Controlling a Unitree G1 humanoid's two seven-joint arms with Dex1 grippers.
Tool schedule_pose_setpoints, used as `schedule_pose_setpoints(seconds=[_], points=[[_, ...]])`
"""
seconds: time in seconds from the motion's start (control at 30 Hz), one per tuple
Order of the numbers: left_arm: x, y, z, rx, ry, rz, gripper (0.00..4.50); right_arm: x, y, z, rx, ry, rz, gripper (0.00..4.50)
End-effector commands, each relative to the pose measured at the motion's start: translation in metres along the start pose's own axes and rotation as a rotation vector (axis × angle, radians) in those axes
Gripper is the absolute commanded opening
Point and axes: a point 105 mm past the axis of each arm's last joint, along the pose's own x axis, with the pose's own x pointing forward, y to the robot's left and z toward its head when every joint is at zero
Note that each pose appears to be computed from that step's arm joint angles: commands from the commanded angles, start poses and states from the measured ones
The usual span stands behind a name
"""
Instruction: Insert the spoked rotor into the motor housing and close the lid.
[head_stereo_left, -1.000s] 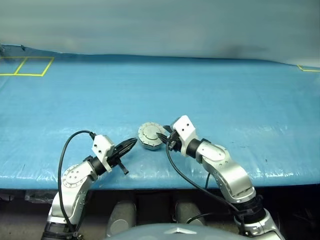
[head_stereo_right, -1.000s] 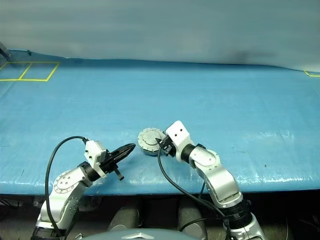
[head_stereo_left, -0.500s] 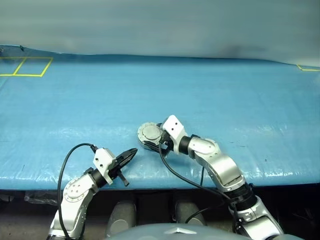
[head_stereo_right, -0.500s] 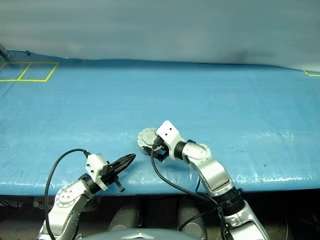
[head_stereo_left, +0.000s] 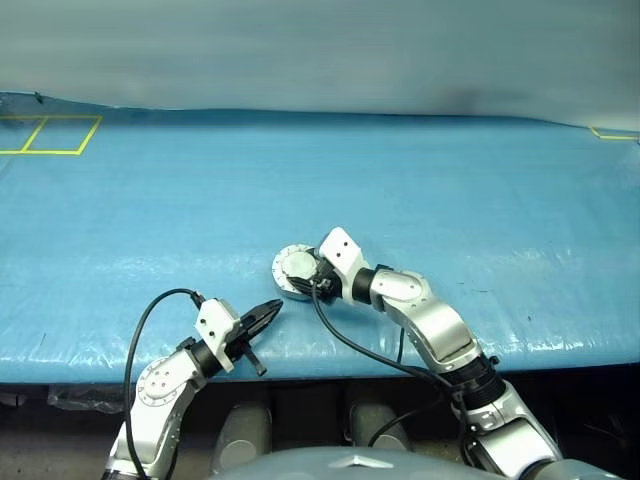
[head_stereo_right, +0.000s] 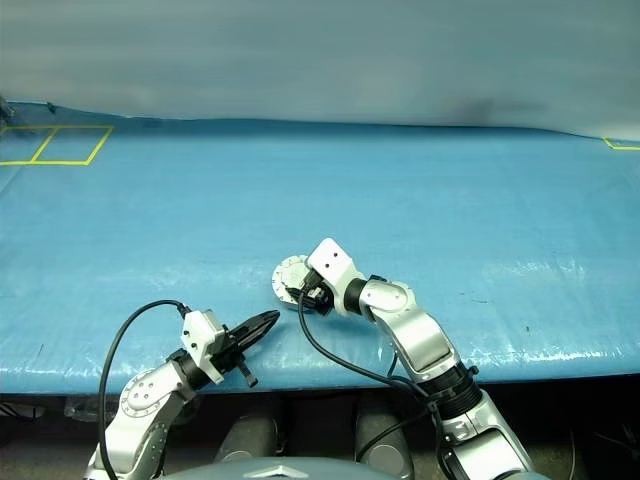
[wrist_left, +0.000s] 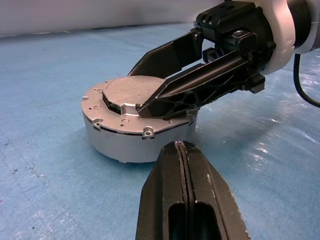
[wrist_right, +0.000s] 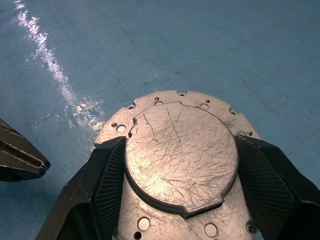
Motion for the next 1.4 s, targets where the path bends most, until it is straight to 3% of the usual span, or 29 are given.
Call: schedule_pose_setpoints(seconds=[0.03,0.8,1.0,1.27,1.4], points=[[-0.001,0.001,0.003,-0.016,-0.012,-0.003,0.00,0.000,0.005,0.008,-0.029,-0.027,0.025,3.03],[-0.001,0.009,0.009,-0.017,-0.010,0.007,0.00,0.002,0.002,-0.013,0.009,0.025,-0.005,3.03],[0.004,0.047,0.025,-0.058,-0.010,0.117,0.00,0.001,0.001,-0.012,0.000,0.023,-0.007,3.03],[0.025,0.075,0.061,-0.134,-0.002,0.081,0.00,0.001,0.000,-0.008,-0.031,0.015,-0.027,3.03],[0.035,0.081,0.064,-0.204,0.084,0.015,0.00,0.002,0.001,-0.008,-0.036,0.014,-0.028,3.03]])
